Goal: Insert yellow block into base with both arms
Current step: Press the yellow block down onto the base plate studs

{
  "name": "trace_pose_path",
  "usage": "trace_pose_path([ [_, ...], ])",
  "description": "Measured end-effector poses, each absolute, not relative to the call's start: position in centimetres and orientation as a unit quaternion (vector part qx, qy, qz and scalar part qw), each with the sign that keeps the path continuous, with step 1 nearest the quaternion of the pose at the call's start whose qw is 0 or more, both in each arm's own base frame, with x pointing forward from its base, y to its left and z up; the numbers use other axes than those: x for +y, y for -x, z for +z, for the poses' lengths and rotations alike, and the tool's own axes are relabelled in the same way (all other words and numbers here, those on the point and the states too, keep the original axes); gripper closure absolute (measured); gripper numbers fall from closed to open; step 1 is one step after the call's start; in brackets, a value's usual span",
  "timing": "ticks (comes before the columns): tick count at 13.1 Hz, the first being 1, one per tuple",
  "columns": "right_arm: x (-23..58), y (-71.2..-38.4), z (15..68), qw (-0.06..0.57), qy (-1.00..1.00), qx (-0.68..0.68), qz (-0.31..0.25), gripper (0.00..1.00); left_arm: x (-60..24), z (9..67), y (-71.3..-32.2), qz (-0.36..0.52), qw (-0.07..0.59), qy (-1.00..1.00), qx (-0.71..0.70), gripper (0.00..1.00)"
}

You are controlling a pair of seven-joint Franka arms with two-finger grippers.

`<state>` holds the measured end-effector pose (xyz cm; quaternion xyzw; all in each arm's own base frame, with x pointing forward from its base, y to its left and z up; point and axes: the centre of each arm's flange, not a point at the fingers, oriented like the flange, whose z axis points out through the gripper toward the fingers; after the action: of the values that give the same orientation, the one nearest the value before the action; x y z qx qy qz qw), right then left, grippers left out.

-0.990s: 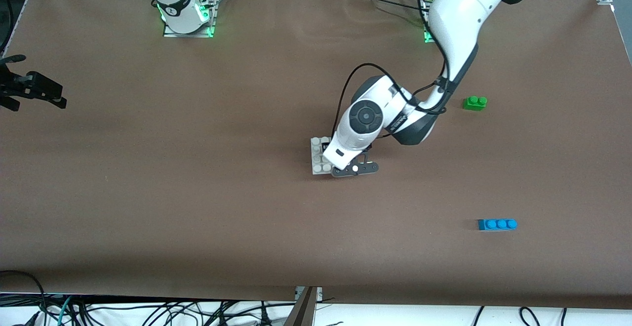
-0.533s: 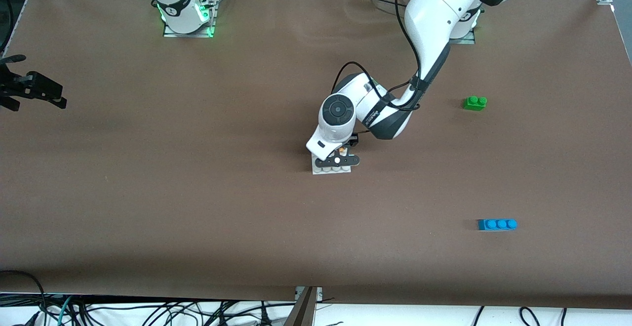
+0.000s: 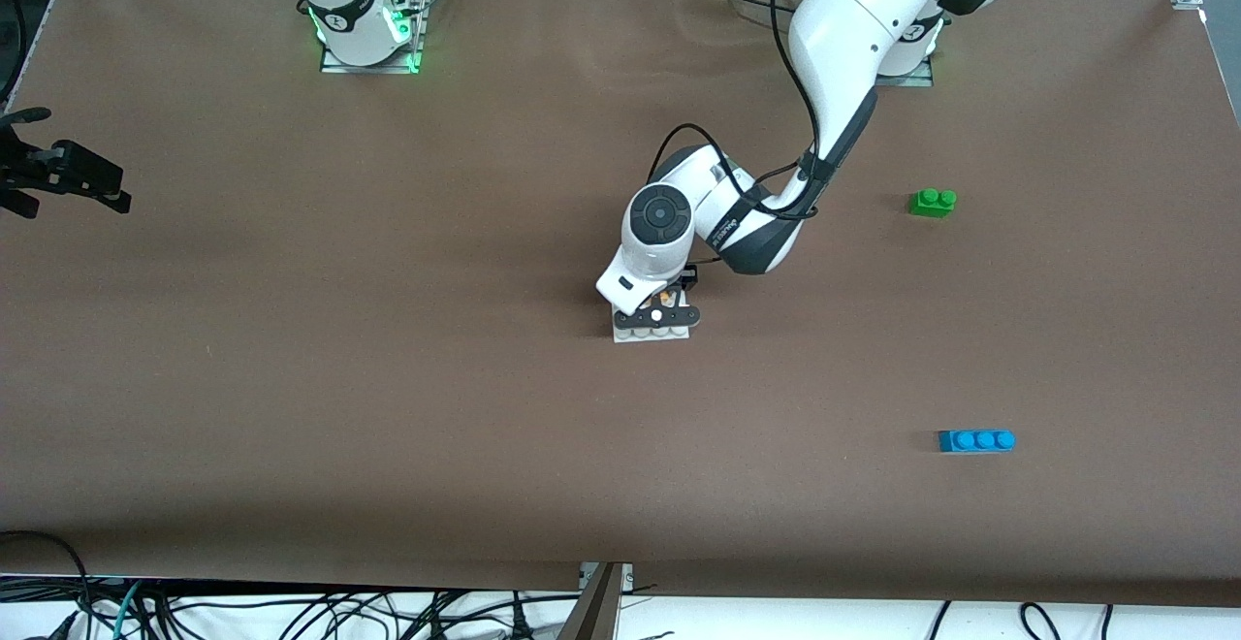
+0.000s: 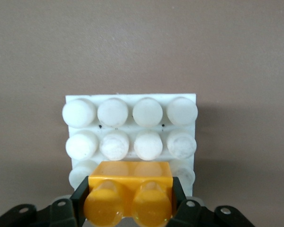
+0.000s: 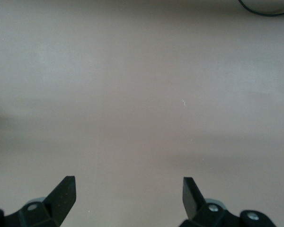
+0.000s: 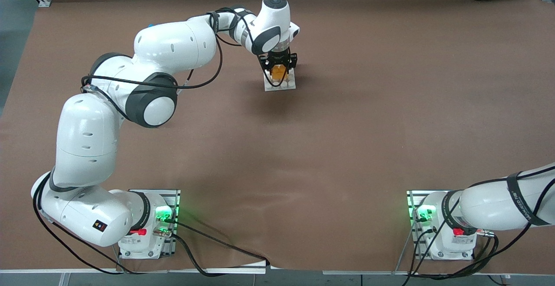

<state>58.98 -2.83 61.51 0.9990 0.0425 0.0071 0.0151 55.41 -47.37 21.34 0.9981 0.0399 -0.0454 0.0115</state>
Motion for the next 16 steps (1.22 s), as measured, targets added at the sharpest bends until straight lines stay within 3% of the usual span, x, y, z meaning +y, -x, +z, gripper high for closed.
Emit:
trace_pose_path([
  [15,-2.8,-59.0,61.5,0.015,-0.999,0.042,0.007,0.00,-47.7,20.1,-54.8,-0.039,-0.011,-0.999,0.020,0.32],
  [16,-2.8,-59.0,61.5,0.015,-0.999,0.042,0.007,0.00,-47.7,20.0,-54.8,-0.040,-0.012,-0.999,0.020,0.26],
])
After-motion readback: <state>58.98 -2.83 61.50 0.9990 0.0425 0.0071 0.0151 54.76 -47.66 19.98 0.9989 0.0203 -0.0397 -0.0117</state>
